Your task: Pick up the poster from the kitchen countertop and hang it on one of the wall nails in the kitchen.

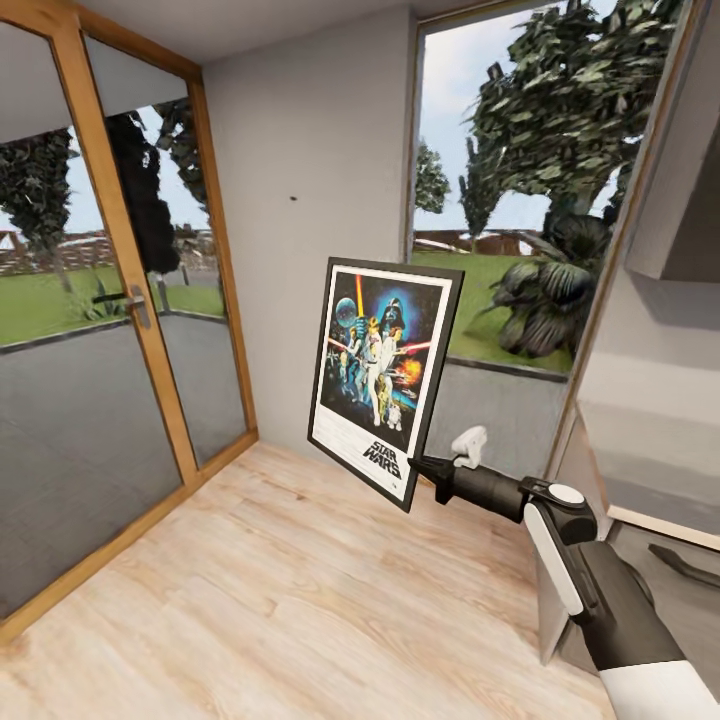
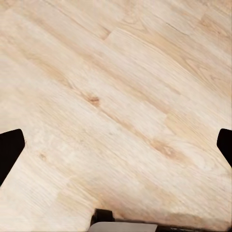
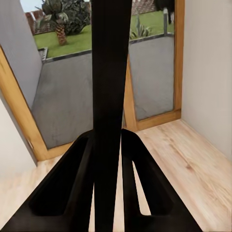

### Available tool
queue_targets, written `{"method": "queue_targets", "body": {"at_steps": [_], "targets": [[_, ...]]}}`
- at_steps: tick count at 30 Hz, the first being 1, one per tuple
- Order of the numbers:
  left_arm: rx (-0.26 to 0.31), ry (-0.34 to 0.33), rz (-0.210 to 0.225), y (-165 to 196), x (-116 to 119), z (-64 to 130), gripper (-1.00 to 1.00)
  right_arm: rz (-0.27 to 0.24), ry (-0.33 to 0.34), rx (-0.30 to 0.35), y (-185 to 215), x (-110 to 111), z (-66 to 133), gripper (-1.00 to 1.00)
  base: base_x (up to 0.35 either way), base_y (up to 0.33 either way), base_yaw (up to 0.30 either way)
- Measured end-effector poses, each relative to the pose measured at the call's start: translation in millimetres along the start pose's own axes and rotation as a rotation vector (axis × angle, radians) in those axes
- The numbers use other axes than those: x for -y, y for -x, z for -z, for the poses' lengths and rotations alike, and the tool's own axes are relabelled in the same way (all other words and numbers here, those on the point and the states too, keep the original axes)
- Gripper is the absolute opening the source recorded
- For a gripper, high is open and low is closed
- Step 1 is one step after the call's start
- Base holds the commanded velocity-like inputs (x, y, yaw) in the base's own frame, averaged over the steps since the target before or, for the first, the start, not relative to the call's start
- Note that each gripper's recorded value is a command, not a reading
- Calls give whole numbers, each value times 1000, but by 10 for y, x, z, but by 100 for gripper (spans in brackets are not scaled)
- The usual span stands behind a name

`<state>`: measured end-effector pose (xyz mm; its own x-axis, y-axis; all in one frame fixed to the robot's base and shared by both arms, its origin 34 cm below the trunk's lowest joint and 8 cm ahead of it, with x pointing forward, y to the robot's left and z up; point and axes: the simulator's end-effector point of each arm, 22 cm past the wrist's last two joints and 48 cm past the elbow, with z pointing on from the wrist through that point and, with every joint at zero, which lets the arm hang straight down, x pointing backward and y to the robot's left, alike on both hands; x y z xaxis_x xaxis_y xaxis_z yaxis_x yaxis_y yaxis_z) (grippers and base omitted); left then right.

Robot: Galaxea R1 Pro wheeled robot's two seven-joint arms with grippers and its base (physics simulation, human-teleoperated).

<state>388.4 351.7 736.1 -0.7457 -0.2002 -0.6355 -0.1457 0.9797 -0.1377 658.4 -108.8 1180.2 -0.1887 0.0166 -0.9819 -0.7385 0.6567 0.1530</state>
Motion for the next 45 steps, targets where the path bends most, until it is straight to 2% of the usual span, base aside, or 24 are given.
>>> {"method": "queue_targets", "body": {"at_steps": [45], "targets": [[-1,-1,0,-5,4,-1,100,2,1,4,8,-6,-7,-100,164,316,0]]}}
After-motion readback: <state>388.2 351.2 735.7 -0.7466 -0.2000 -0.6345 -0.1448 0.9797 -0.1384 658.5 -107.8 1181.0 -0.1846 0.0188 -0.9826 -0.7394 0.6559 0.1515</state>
